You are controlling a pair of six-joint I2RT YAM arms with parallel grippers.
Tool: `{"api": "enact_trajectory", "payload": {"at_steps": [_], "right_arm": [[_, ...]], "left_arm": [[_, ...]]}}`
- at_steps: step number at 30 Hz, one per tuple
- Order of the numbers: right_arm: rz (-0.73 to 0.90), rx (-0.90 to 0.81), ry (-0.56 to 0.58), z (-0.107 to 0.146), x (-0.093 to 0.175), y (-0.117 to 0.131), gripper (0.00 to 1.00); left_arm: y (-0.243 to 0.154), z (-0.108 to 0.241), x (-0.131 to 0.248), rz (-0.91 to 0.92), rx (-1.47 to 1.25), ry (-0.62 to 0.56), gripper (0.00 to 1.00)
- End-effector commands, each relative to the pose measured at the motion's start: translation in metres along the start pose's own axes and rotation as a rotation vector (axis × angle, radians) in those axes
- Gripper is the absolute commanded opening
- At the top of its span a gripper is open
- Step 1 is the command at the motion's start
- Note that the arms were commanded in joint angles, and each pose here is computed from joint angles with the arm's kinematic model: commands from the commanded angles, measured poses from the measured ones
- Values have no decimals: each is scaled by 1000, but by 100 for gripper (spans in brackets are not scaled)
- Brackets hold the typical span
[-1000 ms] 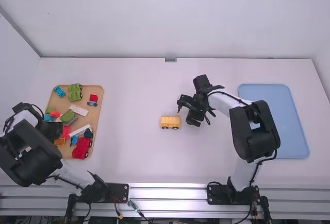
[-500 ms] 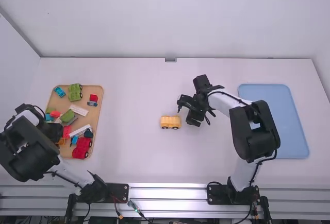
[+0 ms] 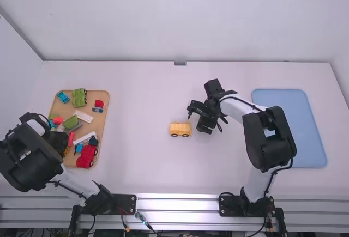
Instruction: Assemble lego blocks to make yellow taxi
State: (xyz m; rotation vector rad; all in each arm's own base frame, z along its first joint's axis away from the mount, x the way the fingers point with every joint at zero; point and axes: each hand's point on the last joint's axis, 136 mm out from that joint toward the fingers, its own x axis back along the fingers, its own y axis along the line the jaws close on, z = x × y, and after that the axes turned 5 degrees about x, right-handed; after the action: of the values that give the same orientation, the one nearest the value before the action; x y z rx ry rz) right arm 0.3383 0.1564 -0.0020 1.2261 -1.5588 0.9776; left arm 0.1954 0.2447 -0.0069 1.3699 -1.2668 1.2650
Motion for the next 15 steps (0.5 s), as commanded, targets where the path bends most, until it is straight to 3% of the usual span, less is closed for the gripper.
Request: {"api": "enact_trajectory", "payload": {"at_steps": [1,4,15], "right_arm": [[29,12,-30,-11,13,-6,99],[29,12,-30,-11,13,-6,99],[29,12,-30,-11,13,-6,99]], "left_arm": [[11,7,-8,-42,-11,18,45],[12,6,-8,-52,-14,7,36],[18,8,-8,-73,-11,17,48]]}}
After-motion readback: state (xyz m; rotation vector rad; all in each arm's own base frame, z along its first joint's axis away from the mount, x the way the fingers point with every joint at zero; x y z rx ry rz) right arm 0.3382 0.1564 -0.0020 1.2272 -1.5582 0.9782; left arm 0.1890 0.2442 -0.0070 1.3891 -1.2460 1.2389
